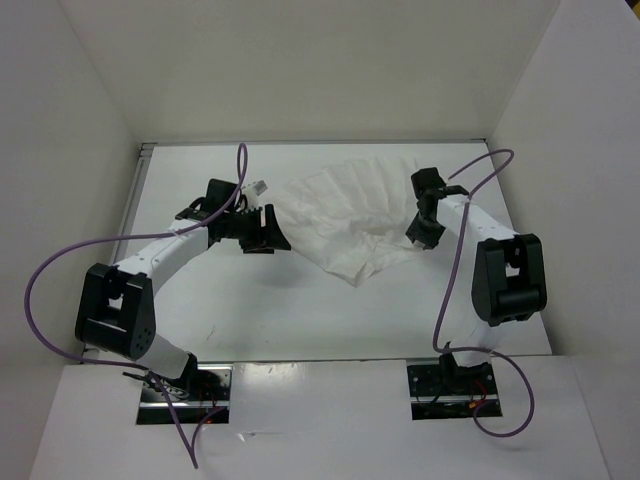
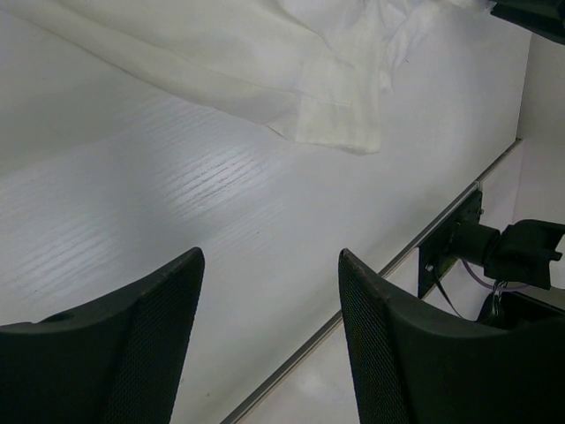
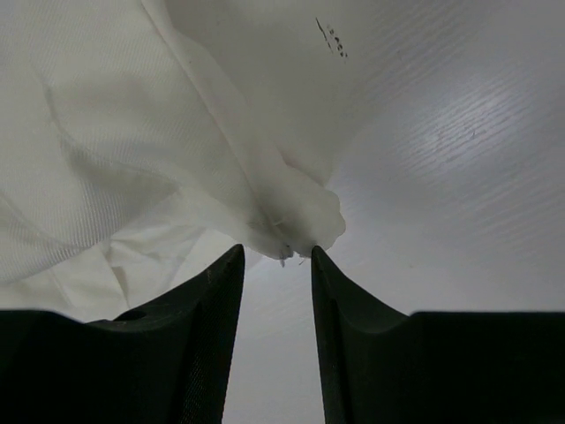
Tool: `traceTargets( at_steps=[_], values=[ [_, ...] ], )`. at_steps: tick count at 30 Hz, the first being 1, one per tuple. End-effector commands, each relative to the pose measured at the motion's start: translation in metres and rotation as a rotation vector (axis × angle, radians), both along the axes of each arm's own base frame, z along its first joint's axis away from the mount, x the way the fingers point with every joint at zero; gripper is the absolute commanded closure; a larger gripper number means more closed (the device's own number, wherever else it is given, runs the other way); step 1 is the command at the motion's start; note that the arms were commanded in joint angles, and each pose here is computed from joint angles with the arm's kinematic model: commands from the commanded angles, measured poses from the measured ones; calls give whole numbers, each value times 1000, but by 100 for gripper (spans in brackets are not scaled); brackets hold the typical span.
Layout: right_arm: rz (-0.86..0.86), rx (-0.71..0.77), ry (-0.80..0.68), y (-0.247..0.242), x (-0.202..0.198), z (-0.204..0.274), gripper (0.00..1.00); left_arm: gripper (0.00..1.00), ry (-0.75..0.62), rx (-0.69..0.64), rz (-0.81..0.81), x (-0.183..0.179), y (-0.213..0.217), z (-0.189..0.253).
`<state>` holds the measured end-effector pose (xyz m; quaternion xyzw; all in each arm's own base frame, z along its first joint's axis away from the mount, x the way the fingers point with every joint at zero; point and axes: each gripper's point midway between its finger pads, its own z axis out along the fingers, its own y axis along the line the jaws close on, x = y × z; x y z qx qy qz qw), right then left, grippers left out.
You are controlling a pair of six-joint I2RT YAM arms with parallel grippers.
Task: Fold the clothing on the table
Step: Flatten the skirt out
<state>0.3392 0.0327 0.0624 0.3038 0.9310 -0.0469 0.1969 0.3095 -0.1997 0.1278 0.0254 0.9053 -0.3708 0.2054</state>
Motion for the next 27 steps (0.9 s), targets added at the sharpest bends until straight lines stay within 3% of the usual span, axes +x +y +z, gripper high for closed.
traceTargets(
  at_steps=[1, 11, 27],
  values=[
    [-24, -56, -110, -7, 33, 17, 58, 30, -73, -26, -33, 2, -5, 20],
    [14, -122, -145, -14, 43, 45, 58, 29, -83, -21, -27, 3, -4, 22],
    [86, -171, 50, -18, 29, -13, 61, 29, -83, -21, -27, 3, -4, 22]
  ],
)
